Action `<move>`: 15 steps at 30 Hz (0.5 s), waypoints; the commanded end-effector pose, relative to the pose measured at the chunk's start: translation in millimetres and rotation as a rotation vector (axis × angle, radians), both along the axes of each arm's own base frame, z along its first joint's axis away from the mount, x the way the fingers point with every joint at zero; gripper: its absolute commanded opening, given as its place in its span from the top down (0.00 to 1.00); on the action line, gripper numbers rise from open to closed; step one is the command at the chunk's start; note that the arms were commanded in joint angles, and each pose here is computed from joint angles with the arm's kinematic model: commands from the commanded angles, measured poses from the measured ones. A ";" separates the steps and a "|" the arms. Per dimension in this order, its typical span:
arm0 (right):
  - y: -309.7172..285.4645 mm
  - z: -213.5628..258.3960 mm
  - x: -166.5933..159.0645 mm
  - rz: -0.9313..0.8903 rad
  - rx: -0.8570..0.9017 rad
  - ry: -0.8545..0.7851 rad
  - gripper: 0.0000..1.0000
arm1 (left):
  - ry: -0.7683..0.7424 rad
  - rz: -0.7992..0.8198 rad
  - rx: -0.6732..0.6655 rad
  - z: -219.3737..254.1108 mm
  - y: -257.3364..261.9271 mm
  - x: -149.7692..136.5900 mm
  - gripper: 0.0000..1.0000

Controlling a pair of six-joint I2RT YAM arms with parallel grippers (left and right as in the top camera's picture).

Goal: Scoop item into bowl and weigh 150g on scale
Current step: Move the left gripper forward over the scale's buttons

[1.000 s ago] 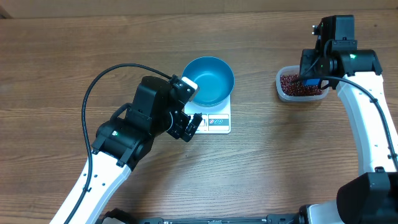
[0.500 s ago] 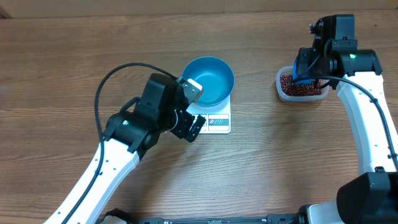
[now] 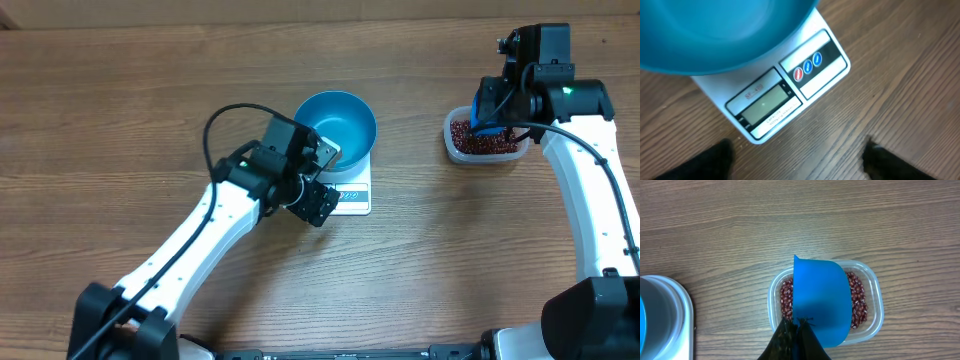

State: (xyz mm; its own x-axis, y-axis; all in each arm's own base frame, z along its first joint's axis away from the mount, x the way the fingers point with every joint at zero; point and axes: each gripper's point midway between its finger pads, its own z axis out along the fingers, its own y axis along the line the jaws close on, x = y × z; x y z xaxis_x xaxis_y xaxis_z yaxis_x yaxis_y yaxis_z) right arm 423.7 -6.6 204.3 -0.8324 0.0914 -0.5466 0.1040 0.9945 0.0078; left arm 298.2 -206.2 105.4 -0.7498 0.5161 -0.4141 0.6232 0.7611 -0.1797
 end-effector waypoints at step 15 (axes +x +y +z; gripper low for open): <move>0.9 17.9 6.5 -0.005 0.014 -0.050 0.96 | -0.077 -0.116 0.079 -38.9 -22.8 19.7 0.96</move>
State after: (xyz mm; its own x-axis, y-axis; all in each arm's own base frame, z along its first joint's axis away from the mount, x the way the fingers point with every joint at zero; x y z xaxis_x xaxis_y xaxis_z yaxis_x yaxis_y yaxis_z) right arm 423.8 -5.4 204.3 -0.8322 0.0944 -0.5463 0.1028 0.9946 0.0152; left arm 310.2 -229.8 72.0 -0.6985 0.5841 -0.4135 0.6818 0.7187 -0.1365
